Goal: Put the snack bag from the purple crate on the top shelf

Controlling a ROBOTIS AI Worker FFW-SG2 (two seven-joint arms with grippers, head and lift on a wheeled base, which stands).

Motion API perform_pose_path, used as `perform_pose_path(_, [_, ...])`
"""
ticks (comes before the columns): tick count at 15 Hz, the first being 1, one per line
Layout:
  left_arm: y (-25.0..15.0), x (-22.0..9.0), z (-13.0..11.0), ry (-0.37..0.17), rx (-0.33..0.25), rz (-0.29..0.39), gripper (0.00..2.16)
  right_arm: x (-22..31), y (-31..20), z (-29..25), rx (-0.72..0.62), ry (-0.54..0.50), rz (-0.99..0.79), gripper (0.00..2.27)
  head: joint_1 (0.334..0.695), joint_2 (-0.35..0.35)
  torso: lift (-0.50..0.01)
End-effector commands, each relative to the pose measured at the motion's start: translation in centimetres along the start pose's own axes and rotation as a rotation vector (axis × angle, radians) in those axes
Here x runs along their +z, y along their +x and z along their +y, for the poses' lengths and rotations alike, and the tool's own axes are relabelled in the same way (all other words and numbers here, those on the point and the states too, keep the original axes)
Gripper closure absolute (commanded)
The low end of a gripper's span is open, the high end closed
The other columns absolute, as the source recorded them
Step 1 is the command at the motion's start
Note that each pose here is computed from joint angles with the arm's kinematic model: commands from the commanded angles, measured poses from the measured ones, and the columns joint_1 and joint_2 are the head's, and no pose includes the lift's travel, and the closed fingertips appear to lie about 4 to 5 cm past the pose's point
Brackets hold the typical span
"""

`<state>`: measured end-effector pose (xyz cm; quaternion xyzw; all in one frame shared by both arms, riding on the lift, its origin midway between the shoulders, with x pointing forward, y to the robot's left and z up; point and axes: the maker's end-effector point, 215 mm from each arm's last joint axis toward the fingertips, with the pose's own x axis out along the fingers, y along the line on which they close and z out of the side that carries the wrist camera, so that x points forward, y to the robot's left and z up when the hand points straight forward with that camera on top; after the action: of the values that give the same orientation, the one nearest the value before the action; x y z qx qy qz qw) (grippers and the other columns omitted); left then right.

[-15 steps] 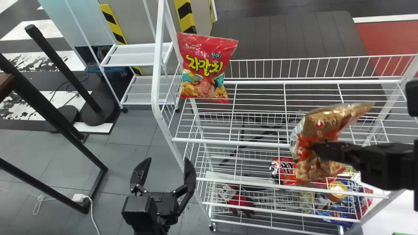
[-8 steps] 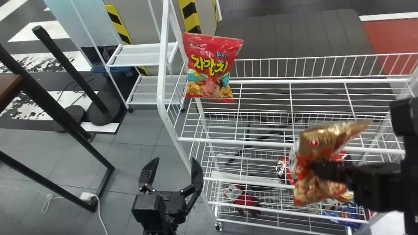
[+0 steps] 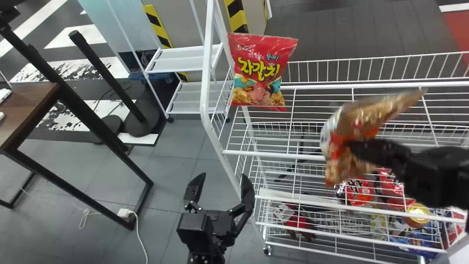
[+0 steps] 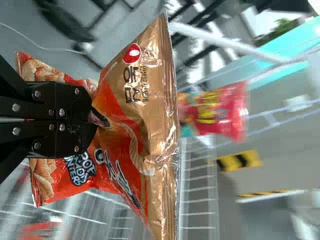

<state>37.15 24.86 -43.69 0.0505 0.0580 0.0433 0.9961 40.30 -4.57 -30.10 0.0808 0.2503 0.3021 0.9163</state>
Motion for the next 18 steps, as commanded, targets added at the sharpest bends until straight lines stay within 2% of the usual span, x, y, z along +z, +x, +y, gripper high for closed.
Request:
perform_pose_path(1, [0.0,0.3,-0.3,0.001,-0.008,-0.005,0.11,5.3,0.6,-0.2,0.003,-0.071,-0.187,2.00,0.695,0.296,-0.001])
perform_pose_path(7, [0.0,0.5,-0.4,0.000,-0.014,-0.009,0.11,10.4,2.7,-3.9,-0.088,-0.168,-0.477,2.00,0.695,0.255,-0.001])
perform_pose_path(11, [0.1,0.5,-0.4,-0.003,-0.014,-0.010,0.11,8.0,6.0,-6.5,-0.155,-0.120,-0.414,2.00,0.695,0.220,-0.001])
perform_pose_path(14, [0.2,0.6,-0.4,-0.002,-0.014,-0.011,0.11,7.1,9.3,-7.5,-0.102,-0.027,-0.406,2.00,0.695,0.227,-0.001])
perform_pose_path(18, [0.4,0.2,-0.1,-0.006,-0.005,-0.006,0.11,7.7,12.0,-8.7,-0.074,0.009,-0.425,2.00,0.695,0.233,-0.001])
